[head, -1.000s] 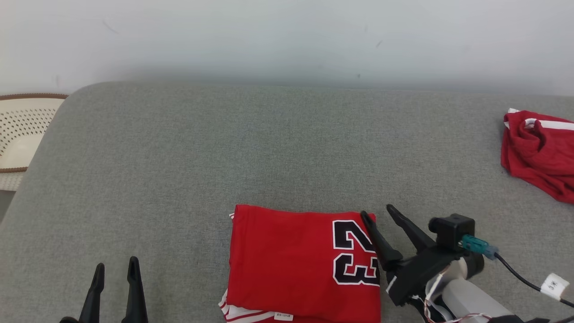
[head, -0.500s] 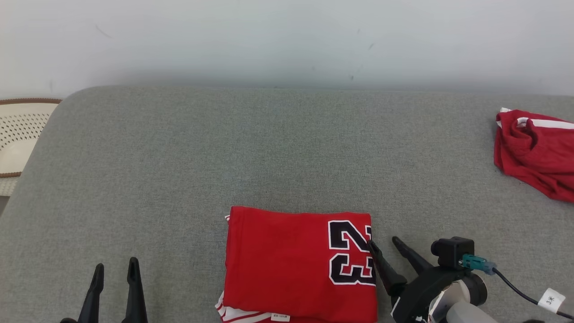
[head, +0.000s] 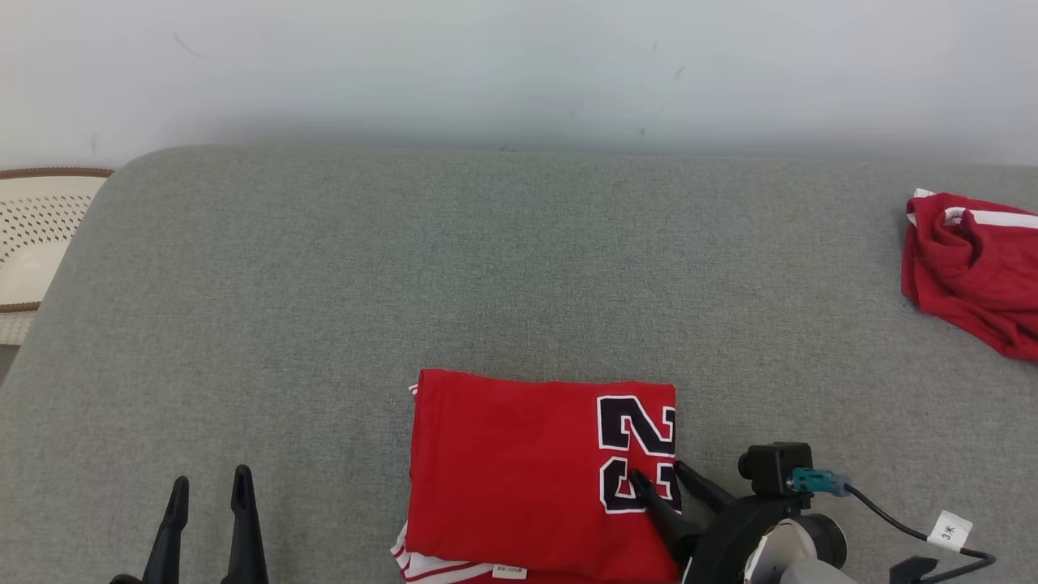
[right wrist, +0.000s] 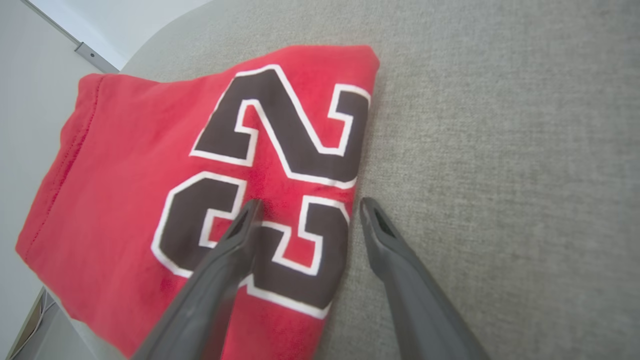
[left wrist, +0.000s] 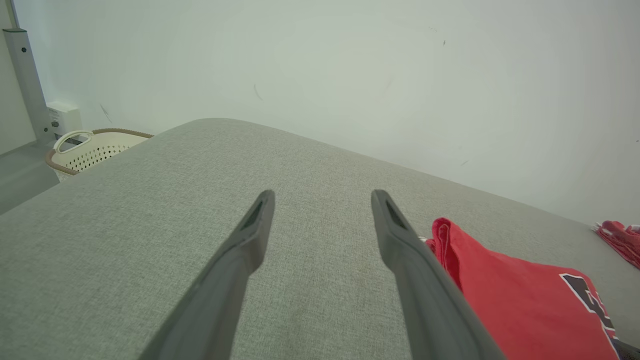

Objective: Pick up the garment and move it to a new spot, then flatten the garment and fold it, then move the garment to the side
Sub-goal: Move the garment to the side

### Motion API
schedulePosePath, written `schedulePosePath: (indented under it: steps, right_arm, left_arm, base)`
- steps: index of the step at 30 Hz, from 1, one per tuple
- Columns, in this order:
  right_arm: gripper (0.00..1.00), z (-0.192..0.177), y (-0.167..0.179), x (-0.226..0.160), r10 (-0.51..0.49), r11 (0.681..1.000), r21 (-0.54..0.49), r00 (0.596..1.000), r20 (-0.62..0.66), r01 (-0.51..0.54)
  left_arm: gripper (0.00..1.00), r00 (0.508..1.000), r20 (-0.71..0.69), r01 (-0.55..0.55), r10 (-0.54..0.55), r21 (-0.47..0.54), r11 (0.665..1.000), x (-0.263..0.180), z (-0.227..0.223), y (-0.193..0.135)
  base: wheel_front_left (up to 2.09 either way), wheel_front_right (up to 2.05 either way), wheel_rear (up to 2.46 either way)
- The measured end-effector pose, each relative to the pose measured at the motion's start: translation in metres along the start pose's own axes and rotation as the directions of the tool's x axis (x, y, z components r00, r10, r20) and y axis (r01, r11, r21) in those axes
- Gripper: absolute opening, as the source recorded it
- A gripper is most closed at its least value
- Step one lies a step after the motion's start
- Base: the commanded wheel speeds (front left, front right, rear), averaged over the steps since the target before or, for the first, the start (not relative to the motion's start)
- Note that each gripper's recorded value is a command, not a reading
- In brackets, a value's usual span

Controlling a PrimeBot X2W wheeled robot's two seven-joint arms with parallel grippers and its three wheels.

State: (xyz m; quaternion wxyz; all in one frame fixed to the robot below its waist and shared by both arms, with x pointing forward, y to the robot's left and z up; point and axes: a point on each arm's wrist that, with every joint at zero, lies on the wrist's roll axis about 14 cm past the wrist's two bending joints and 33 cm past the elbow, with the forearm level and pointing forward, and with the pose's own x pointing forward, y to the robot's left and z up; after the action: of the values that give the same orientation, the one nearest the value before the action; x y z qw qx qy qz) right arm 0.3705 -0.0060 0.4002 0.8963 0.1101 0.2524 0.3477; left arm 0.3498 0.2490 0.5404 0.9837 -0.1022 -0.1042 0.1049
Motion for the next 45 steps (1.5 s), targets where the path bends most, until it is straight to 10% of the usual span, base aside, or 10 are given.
schedulePosePath:
  steps: [3,4,6,30,45]
  right_arm:
    - [0.88,-0.004,0.003,0.001,0.011,1.0,0.003,1.0,-0.02,-0.011]
    - [0.47,-0.004,0.005,0.002,0.016,1.0,0.005,1.0,-0.022,-0.015]
    - [0.0,-0.005,0.009,0.003,0.027,1.0,0.008,0.999,-0.021,-0.027]
    - [0.0,0.095,-0.049,0.0,-0.062,0.983,-0.159,0.977,0.202,0.095]
    - [0.0,0.174,-0.157,-0.021,-0.272,0.903,-0.259,0.922,0.275,0.344]
  left_arm:
    - [1.0,1.0,-0.002,0.0,0.0,-0.001,1.0,0.0,-0.001,0.0]
    - [1.0,1.0,-0.003,0.0,0.0,-0.001,1.0,0.001,-0.001,0.0]
    - [1.0,1.0,-0.006,0.002,-0.002,-0.003,1.0,0.001,-0.002,-0.001]
    - [1.0,0.999,-0.015,0.033,-0.033,-0.009,0.999,0.012,-0.009,-0.014]
    - [1.0,0.994,-0.013,0.111,-0.11,0.05,0.993,0.049,-0.023,-0.03]
  base:
    - [0.0,0.0,0.0]
    - [0.0,0.0,0.0]
    - [0.0,0.0,0.0]
    - [0.0,0.0,0.0]
    - [0.0,0.0,0.0]
